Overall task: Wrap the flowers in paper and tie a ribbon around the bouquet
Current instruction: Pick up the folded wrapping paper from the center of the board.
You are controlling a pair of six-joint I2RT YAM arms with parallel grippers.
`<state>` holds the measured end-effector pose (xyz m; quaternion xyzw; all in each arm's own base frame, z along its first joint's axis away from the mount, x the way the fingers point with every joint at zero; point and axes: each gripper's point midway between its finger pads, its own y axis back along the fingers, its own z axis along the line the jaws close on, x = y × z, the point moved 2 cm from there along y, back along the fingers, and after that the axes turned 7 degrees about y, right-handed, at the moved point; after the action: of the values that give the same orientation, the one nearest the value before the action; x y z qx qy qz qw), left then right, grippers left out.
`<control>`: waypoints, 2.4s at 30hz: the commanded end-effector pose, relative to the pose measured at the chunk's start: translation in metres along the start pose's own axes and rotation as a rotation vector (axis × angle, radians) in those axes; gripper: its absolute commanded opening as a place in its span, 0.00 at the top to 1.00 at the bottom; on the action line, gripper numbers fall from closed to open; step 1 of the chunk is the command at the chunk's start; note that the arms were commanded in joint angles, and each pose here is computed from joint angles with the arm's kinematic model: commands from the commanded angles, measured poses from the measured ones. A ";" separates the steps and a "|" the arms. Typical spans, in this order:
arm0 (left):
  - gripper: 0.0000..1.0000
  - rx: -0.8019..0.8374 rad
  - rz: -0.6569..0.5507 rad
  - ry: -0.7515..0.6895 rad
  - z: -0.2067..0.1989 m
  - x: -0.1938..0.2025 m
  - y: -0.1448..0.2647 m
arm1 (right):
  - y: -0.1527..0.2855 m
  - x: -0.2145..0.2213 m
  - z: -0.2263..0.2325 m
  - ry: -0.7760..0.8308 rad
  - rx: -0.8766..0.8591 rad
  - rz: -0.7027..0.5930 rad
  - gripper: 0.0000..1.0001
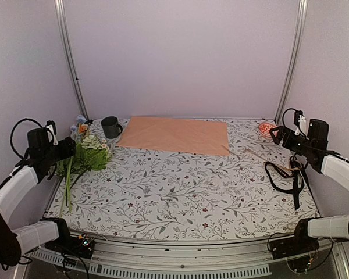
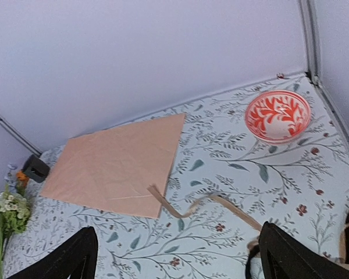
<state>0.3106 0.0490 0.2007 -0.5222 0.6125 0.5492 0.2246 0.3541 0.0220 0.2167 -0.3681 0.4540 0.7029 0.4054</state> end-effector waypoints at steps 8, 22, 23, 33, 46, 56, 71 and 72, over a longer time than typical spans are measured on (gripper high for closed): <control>0.21 0.087 -0.036 -0.010 -0.012 -0.007 0.002 | -0.062 -0.043 0.073 -0.031 -0.386 -0.034 0.01; 0.26 0.354 0.107 -0.214 -0.097 0.031 -0.002 | -0.264 0.076 0.030 0.096 0.050 0.632 0.12; 0.26 0.363 0.116 -0.216 -0.099 0.034 -0.002 | -0.274 0.088 0.030 0.092 0.042 0.655 0.12; 0.26 0.386 0.122 -0.217 -0.104 0.034 0.001 | -0.294 0.153 0.064 -0.161 -0.165 0.762 0.17; 0.26 0.400 0.114 -0.218 -0.106 0.032 0.003 | -0.290 0.138 0.120 -0.549 -0.535 0.630 0.19; 0.26 0.406 0.117 -0.217 -0.107 0.032 0.003 | -0.301 0.154 0.163 -0.549 -0.557 0.673 0.21; 0.26 0.411 0.111 -0.218 -0.107 0.031 0.004 | -0.259 0.059 0.206 -0.342 -0.554 0.489 1.00; 0.26 0.411 0.109 -0.218 -0.108 0.030 0.005 | -0.253 0.043 0.207 -0.315 -0.532 0.455 1.00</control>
<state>0.3256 -0.0568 0.1901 -0.3641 0.7166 0.4909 0.3360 0.5199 0.3103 0.0530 -0.1286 0.2452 0.9514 0.1345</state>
